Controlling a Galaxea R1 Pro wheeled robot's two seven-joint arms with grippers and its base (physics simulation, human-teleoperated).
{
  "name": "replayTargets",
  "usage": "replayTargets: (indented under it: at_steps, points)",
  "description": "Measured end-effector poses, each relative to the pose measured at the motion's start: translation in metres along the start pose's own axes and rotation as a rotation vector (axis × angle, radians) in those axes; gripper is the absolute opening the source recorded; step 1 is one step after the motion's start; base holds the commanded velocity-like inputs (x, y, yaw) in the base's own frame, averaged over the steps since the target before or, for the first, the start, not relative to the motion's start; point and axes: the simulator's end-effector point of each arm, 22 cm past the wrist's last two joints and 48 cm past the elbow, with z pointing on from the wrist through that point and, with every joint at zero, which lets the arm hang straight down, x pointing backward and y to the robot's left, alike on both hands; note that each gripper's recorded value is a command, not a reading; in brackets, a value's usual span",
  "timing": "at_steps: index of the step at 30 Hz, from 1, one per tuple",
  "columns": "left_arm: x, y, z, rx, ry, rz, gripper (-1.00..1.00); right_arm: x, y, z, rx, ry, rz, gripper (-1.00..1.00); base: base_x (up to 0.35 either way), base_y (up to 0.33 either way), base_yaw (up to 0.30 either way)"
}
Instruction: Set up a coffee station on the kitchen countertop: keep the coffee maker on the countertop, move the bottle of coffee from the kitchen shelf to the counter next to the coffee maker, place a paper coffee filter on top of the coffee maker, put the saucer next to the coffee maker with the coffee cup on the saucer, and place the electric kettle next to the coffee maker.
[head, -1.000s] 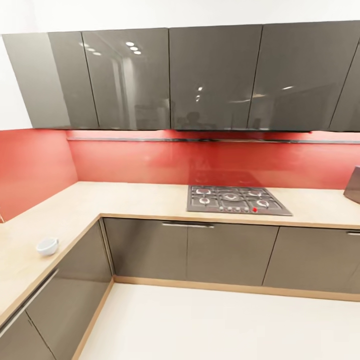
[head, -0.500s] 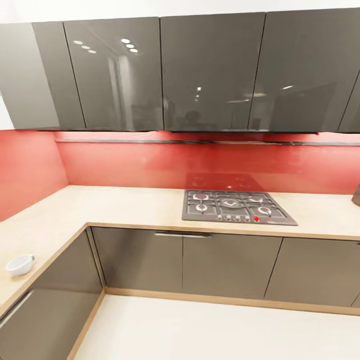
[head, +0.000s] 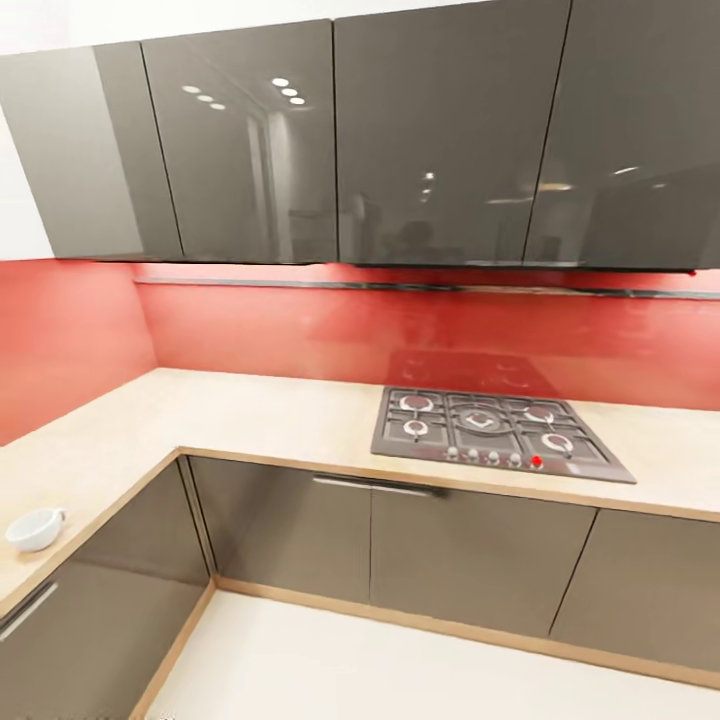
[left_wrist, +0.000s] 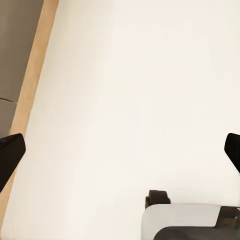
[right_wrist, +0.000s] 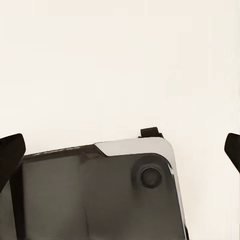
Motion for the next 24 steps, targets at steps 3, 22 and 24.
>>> replayTargets:
  at_steps: [3, 22, 24]
  points:
    - [0.0, 0.0, 0.0, 0.0, 0.0, -0.001, 1.0, 0.0, 0.0, 0.0, 0.0, 0.0, 0.0, 1.0, 0.154, -0.244, 0.278]
    - [-0.0001, 0.0006, 0.0, -0.002, -0.001, -0.012, 1.0, 0.0003, 0.001, 0.0001, -0.001, 0.0, -0.001, 1.0, 0.153, -0.235, 0.278]
    - [-0.0002, 0.0005, 0.0, -0.002, -0.001, -0.012, 1.0, 0.0001, 0.0012, 0.0001, -0.001, 0.0, 0.0, 1.0, 0.128, -0.094, 0.278]
